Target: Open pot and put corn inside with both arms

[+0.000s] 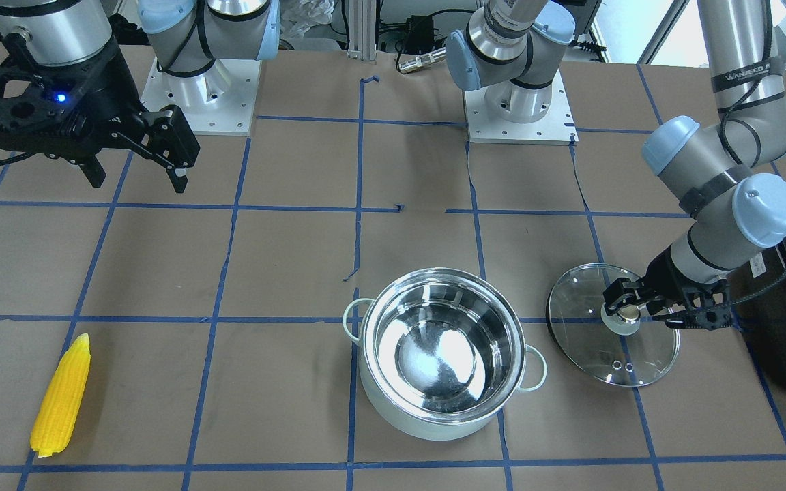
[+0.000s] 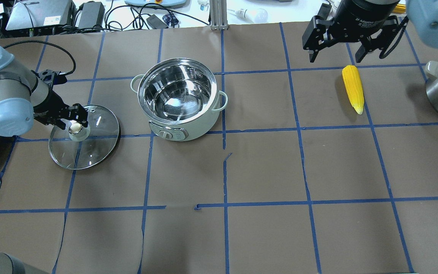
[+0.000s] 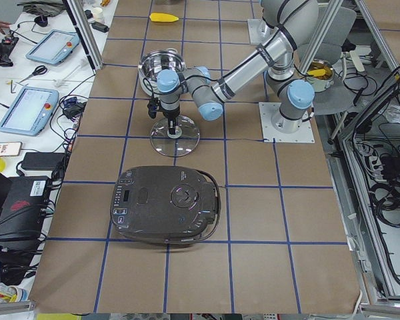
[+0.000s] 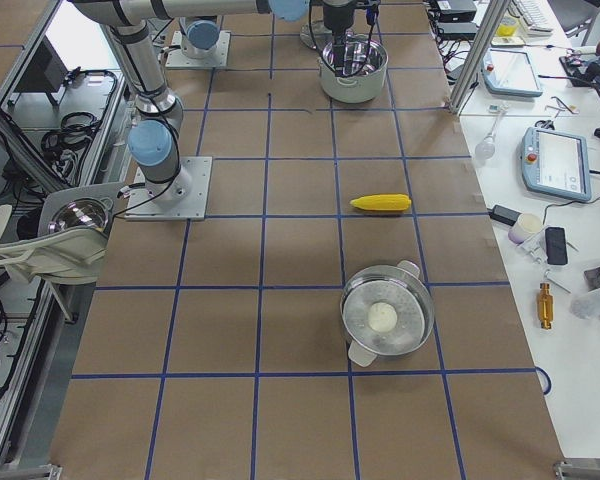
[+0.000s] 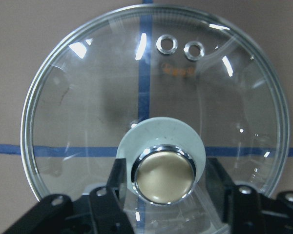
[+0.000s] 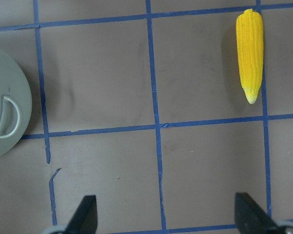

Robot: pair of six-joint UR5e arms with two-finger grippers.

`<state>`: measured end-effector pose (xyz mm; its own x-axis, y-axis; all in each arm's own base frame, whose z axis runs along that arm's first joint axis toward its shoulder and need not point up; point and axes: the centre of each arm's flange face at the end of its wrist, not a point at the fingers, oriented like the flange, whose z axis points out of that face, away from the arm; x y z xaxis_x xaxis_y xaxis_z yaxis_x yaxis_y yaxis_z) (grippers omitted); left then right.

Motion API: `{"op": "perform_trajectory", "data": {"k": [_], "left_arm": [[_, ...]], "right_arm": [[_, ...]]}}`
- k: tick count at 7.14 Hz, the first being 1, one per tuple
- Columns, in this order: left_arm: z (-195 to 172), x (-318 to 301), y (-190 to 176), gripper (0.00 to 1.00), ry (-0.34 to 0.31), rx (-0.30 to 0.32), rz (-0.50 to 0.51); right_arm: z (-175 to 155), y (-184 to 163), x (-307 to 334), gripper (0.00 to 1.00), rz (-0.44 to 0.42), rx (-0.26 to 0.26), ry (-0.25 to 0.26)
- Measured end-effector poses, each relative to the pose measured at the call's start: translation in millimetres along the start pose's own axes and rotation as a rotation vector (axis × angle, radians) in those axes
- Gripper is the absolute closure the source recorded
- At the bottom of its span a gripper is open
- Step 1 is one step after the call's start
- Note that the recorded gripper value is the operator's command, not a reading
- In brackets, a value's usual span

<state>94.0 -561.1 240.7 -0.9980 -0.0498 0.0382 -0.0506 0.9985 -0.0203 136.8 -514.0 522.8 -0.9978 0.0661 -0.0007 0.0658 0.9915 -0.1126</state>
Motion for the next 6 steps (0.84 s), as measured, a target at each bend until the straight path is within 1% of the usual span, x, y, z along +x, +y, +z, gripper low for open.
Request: {"op": "perform_trajectory", "data": {"k": [1,2,3,4,5,6], "left_arm": [[-17,5,1,0.00,-0.007,0.020,0.003],[-46,16,5,0.00,-0.008,0.033,0.009],[-91,36,14,0.00,0.003,0.014,0.010],[-143,65,23,0.00,0.014,-0.020,-0.018],[-193,108,32,0.00,0.016,-0.047,-0.066],[-232,161,46,0.00,0.014,-0.050,-0.082]], "right_arm": [[0,0,0,0.00,0.000,0.000,0.000],[1,0,0,0.00,-0.001,-0.002,0.000],[1,0,0,0.00,-0.002,-0.003,0.000],[1,-1,1,0.00,-0.002,-0.003,0.000],[2,-1,1,0.00,-0.002,-0.004,0.000],[2,-1,1,0.00,-0.002,-0.004,0.000]]}}
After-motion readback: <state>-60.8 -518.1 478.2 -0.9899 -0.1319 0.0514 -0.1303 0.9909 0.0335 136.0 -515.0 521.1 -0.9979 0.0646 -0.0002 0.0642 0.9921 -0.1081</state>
